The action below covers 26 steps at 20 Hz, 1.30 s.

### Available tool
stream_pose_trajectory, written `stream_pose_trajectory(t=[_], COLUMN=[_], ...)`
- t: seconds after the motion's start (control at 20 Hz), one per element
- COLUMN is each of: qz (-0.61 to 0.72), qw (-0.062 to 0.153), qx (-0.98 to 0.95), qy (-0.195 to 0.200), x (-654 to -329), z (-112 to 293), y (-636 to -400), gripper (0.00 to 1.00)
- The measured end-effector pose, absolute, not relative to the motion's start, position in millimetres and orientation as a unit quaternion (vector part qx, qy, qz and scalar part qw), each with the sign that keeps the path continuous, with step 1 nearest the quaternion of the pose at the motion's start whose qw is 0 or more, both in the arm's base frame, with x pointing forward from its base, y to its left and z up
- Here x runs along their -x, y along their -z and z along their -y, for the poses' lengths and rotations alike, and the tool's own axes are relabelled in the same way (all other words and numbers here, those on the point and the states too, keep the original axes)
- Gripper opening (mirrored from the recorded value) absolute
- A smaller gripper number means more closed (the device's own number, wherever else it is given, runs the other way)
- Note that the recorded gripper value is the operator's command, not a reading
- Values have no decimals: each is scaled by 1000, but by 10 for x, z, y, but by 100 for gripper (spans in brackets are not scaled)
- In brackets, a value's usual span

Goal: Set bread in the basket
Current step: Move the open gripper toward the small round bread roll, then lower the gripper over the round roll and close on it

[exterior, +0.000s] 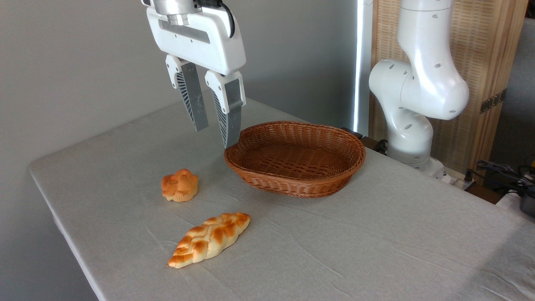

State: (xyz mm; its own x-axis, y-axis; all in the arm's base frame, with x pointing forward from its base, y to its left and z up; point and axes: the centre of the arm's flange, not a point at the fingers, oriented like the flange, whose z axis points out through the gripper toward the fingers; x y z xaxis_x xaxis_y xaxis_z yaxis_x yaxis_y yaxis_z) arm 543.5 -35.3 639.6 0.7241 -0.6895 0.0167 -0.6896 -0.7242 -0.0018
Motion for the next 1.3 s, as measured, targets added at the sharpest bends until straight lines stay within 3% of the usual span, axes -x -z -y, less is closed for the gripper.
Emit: stream_pose_trajectory(t=[0.8,0.95,1.3], qz=[382,402,460], qw=[8,10,-2], qx=[-924,-915,-887], qy=[10,12,-41], x=[-5450,-5367,-5112], z=[479,725,1500], y=[-6240,-6136,-5689], gripper=[100,100,100])
